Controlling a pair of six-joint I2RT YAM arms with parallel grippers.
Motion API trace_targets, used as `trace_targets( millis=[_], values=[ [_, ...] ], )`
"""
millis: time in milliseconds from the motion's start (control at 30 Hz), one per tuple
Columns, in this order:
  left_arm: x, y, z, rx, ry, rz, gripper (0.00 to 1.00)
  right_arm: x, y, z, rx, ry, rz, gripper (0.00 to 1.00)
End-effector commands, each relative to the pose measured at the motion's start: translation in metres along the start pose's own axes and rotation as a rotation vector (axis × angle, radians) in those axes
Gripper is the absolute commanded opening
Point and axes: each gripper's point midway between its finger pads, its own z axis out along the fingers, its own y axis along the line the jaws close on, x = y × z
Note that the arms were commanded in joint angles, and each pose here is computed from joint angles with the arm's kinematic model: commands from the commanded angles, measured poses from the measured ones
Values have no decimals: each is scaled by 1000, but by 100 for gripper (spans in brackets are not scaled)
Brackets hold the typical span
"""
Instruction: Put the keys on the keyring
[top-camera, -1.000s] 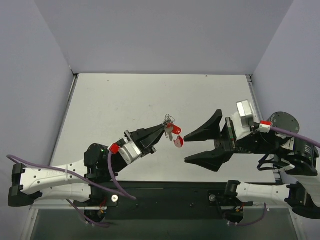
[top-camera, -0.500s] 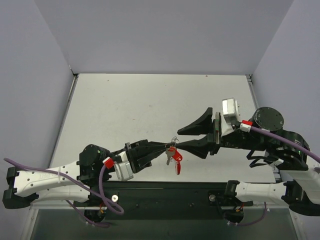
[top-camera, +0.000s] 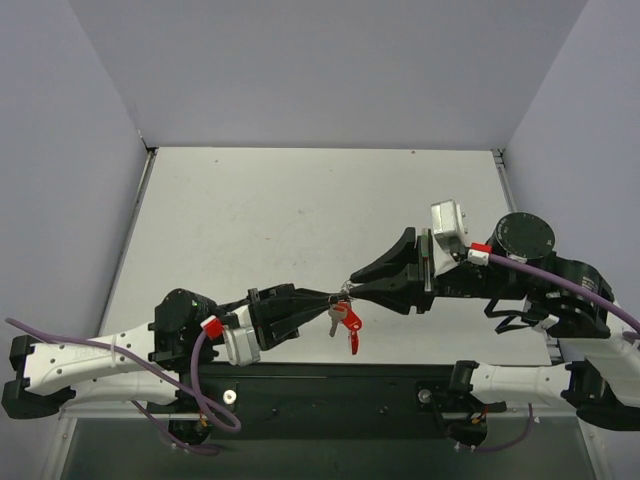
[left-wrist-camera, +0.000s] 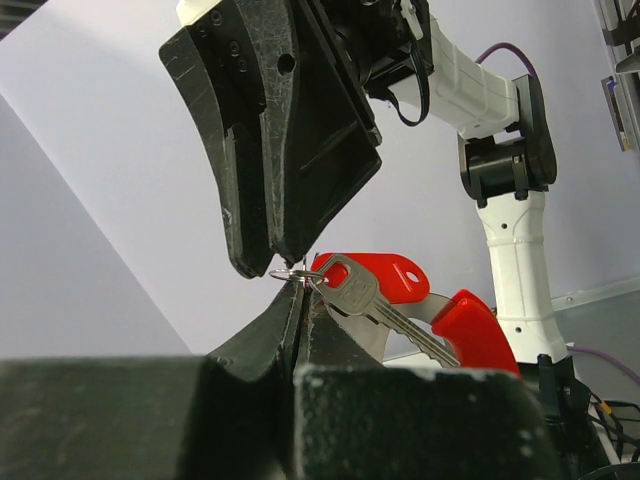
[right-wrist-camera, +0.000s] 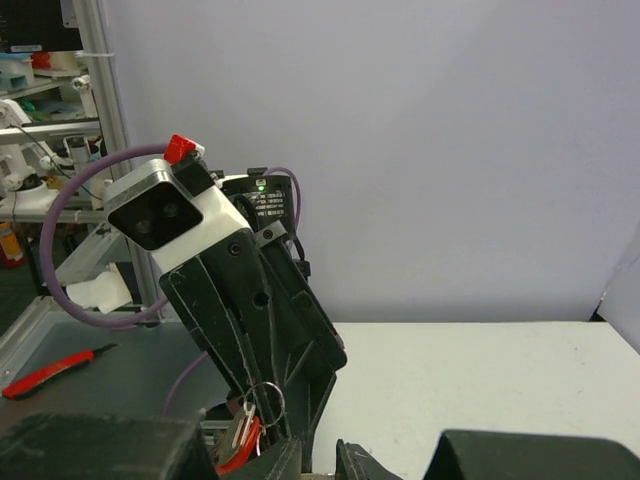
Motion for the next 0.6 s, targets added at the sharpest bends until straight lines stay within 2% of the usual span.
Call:
trace_targets(
  millis=[0, 567],
  values=[
    [-39, 19, 0, -52, -93, 8, 0, -18, 10, -11, -45, -61, -23, 21],
    [-47, 22, 4, -48, -106, 20, 0, -2, 21, 0, -121, 2, 22, 18]
  ],
)
